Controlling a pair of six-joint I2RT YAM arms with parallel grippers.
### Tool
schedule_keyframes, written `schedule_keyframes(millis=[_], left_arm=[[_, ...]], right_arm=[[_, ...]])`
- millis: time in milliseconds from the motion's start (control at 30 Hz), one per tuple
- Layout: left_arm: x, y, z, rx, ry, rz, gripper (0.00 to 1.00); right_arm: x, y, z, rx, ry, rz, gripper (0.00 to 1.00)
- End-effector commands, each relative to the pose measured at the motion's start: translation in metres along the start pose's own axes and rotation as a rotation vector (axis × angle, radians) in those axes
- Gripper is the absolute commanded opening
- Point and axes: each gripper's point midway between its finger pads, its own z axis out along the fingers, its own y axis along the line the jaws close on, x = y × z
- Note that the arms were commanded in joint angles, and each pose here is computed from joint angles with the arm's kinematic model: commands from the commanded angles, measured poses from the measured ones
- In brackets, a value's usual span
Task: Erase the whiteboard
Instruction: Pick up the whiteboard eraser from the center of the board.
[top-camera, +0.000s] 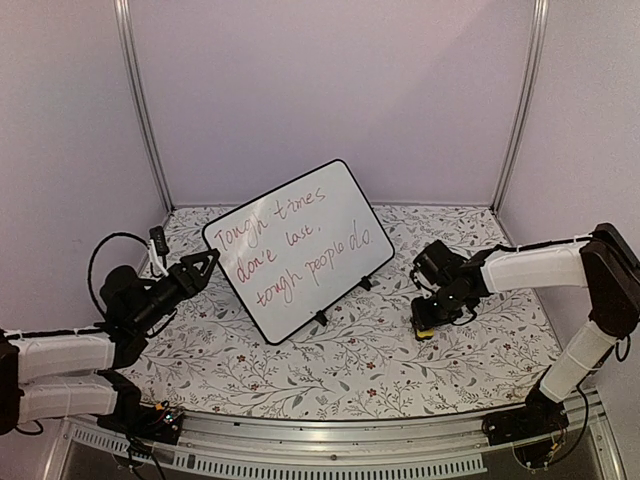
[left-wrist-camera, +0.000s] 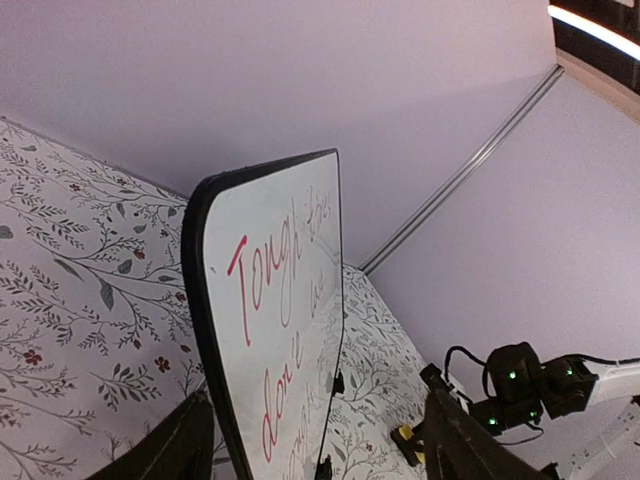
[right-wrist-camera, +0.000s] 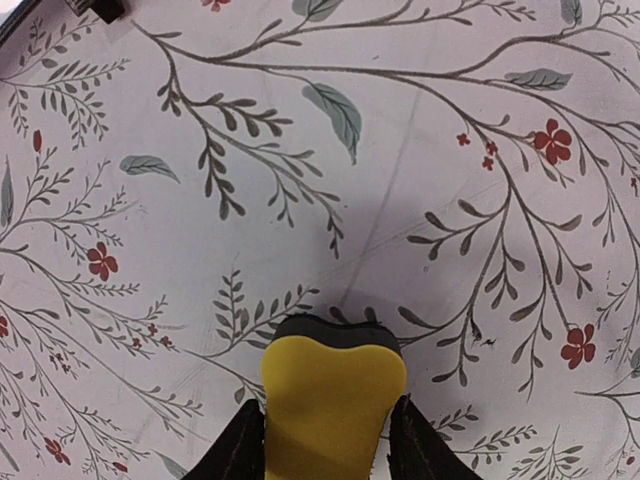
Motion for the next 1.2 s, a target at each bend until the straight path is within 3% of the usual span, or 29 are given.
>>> schedule_keyframes(millis=[0, 167, 400, 767, 933, 1167], left_arm=[[-0.003, 0.006, -0.005, -0.076, 0.003, -0.007, 0.72], [-0.014, 0.005, -0.012, -0.115, -0.019, -0.012, 0.76], [-0.019, 0.01, -0.014, -0.191, 0.003, -0.029, 0.8], [-0.072, -0.013, 0.0, -0.35, 0.127, -0.058, 0.88], [-0.086, 0.007, 0.02, -0.45, 0.22, -0.078, 0.88], [-0.092, 0.019, 0.056, -0.341, 0.349, -0.076, 0.84]], right_arm=[[-0.01, 0.006, 0.001, 0.022, -0.026, -0.007, 0.37], [-0.007, 0.007, 0.003, 0.032, -0.012, -0.011, 0.34], [-0.009, 0.013, -0.004, 0.042, -0.024, -0.027, 0.17], [-0.112, 0.098, -0.11, -0.151, -0.38, -0.224, 0.21], [-0.16, 0.144, -0.147, -0.233, -0.513, -0.304, 0.22], [-0.201, 0.209, -0.18, -0.336, -0.629, -0.399, 0.22]])
